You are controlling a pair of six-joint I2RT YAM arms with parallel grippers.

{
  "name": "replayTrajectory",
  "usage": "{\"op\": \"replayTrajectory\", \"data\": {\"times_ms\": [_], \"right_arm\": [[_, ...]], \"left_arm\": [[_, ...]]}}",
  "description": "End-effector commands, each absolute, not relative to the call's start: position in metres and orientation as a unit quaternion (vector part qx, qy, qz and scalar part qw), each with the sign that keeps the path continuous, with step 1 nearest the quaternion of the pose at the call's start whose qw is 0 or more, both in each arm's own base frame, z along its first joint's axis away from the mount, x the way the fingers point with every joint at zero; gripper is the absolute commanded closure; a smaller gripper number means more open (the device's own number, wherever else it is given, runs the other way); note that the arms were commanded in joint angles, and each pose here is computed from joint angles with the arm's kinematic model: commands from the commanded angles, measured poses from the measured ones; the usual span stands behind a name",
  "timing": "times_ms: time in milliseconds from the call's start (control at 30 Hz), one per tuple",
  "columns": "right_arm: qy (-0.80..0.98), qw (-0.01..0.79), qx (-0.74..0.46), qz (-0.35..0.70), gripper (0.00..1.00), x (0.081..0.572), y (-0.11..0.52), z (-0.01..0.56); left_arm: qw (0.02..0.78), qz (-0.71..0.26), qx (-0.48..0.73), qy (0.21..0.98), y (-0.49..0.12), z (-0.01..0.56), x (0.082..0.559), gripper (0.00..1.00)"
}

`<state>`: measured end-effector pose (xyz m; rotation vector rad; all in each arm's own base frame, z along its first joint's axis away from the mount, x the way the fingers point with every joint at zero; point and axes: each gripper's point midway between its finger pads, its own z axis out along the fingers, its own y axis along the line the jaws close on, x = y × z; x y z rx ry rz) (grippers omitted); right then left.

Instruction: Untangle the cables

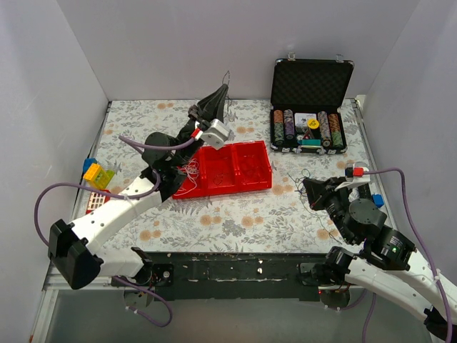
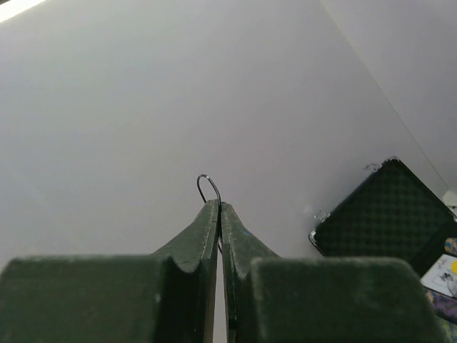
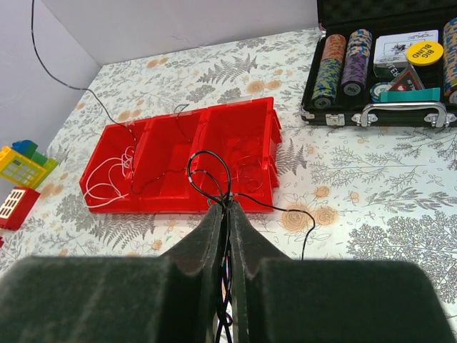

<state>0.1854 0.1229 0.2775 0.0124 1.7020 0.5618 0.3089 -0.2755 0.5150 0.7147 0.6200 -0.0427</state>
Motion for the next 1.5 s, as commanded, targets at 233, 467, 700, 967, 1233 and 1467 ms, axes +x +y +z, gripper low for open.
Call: {"op": "replayTrajectory", "data": {"times_ms": [233,467,700,967,1233,1467], "right_arm": [[0.733,0.631,0.02,0.254,0.99,0.187,0.122,0.284],[0.733,0.633,0.018,0.249,0.99,0.188,0.123,0.282],[0.734,0.631,0.019,0.251,0.99,0.188,0.123,0.28],[0.735,0.63,0.02,0.252,0.99,0.188,0.123,0.281],[0.739,0.621,0.02,0.26,0.99,0.187,0.129,0.273],[0.739,0.619,0.015,0.265,0.99,0.189,0.135,0.277]], "left_arm": [[0.863,0.016,0.333,0.38,-0.264,0.436,0.344,1.0],[0.844,0.015,0.329,0.423,-0.278,0.4,0.383,1.0],[0.753,-0.017,0.369,0.545,-0.286,0.314,0.395,1.0],[0.681,0.021,0.414,0.603,-0.262,0.235,0.381,1.0],[0.624,0.048,0.475,0.618,-0.253,0.185,0.372,1.0],[0.571,0.013,0.497,0.653,-0.272,0.15,0.374,1.0]]}}
